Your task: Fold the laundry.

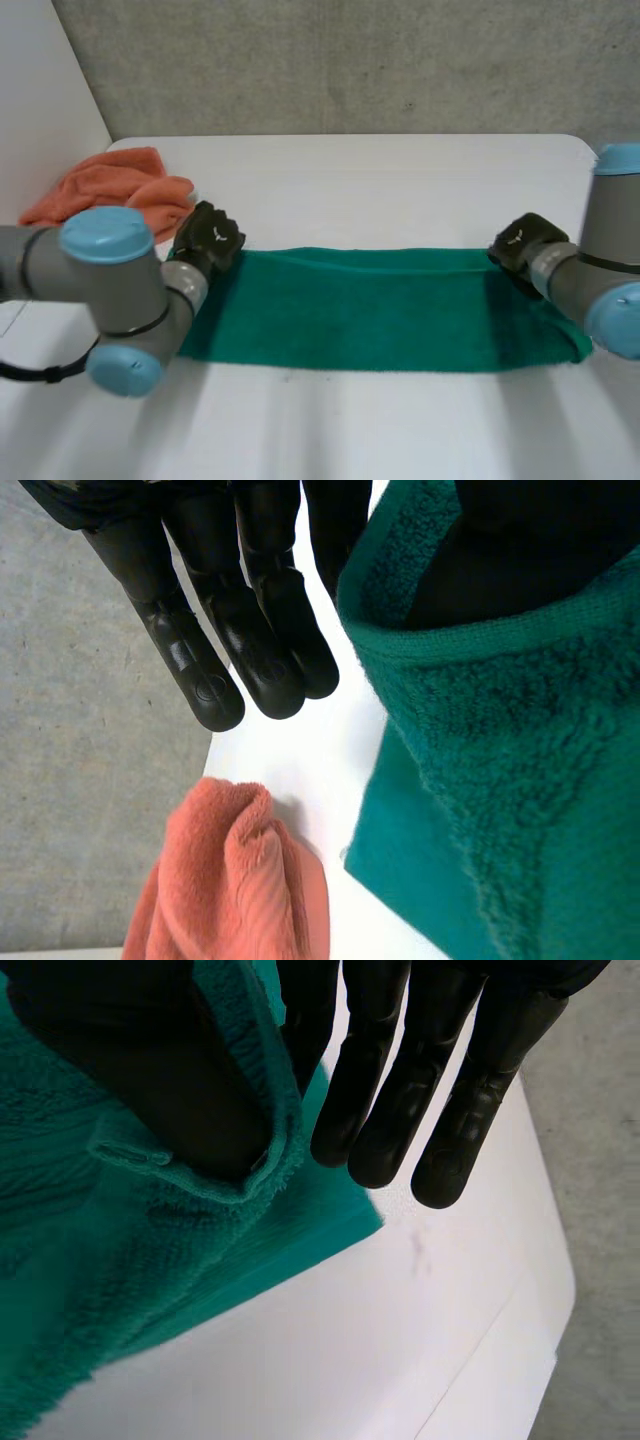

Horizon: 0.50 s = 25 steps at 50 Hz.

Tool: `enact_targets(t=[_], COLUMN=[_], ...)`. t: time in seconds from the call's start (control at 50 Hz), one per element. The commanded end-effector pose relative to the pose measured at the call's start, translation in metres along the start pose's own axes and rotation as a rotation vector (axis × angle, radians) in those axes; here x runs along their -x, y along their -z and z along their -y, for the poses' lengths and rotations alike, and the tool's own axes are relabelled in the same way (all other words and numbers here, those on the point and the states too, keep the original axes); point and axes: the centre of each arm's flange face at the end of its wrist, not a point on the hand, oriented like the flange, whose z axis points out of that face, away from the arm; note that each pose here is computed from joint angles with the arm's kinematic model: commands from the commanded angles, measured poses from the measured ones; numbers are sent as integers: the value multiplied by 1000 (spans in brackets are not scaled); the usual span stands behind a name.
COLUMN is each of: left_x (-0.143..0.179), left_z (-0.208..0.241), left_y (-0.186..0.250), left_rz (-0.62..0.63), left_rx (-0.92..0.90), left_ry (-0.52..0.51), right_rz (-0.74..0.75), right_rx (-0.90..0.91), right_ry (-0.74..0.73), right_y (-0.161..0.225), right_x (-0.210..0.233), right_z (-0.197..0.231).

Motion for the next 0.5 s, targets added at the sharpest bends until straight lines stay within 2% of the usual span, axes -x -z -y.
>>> enact_targets(t=[0.02, 0.2, 0.32, 0.4, 0.5], left_x=[-5, 2, 0, -11, 5], left_z=[-6, 4, 12, 19, 25], left_y=[-37, -48, -43, -33, -10], left_rz=[43, 99, 96, 63, 67], left_rx=[6, -40, -56, -64, -71], left_ry=[2, 14, 8, 23, 90], right_rz=[-132, -269, -312, -330, -307], right_rx=[-78, -161, -124, -86, -124], right_ry=[13, 19, -2, -45, -156], right_y=[-36, -53, -52, -40, -4], right_x=[-5, -14, -21, -29, -33], right_z=[15, 34, 33, 28, 30])
